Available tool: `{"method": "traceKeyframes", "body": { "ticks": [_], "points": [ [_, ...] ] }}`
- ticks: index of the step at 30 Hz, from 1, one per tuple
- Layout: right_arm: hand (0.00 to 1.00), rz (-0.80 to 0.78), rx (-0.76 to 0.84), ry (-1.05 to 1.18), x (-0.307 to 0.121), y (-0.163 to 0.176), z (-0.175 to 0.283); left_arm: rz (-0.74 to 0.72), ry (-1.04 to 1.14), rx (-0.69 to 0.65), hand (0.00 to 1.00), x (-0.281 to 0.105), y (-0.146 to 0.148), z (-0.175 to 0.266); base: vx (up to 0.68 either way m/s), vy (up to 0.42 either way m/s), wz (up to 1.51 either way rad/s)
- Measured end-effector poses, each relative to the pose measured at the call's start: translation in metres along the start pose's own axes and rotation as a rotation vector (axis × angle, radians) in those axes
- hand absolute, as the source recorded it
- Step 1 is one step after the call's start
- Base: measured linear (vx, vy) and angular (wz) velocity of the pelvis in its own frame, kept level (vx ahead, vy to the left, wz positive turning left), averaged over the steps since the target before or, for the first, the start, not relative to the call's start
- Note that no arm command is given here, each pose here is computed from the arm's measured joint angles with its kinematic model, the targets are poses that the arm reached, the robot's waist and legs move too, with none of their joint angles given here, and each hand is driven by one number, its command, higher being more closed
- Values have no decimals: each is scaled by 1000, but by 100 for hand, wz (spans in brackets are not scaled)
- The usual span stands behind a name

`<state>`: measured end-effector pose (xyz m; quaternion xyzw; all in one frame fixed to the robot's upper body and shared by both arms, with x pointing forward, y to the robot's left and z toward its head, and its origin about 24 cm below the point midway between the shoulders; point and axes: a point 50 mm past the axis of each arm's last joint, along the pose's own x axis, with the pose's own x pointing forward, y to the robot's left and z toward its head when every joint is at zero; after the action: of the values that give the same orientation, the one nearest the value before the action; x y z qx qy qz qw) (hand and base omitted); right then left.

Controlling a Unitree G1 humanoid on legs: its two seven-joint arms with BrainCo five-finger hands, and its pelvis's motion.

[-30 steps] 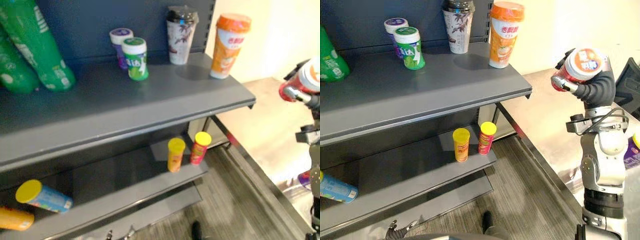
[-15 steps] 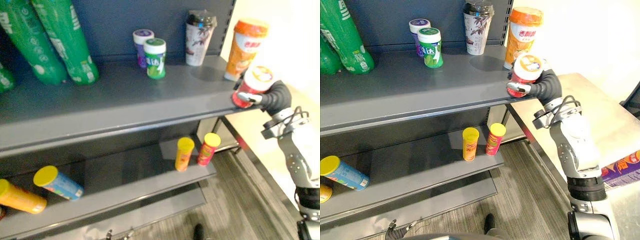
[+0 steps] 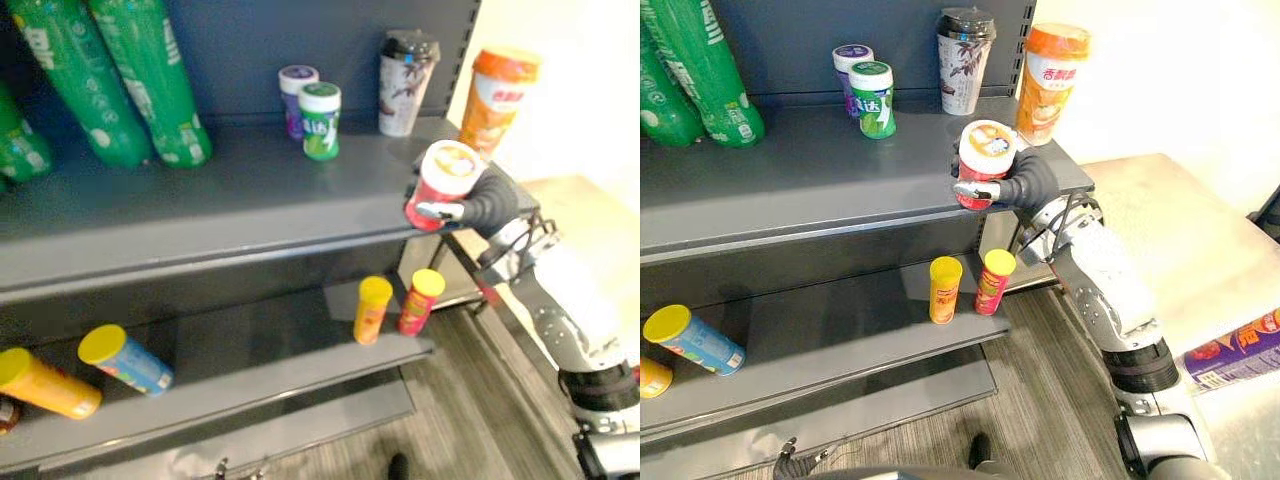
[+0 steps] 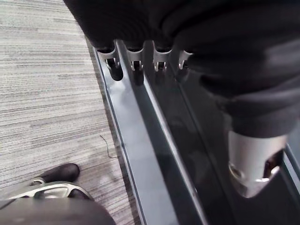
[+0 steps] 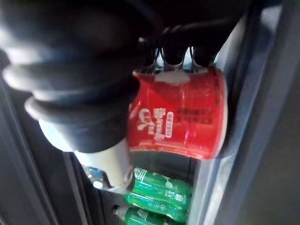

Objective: Put the gum and the chips on the shelf.

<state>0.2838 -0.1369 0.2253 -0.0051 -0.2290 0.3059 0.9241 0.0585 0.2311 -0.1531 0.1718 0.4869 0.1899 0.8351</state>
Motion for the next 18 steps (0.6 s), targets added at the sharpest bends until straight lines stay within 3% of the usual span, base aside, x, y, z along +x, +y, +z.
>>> {"method": "traceKeyframes", "body": {
  "ticks": [18],
  "points": [
    [100,13,90,46,47,24,-15,9,23,1,0,0,1,-2,-24,-14,14]
  ]
}}
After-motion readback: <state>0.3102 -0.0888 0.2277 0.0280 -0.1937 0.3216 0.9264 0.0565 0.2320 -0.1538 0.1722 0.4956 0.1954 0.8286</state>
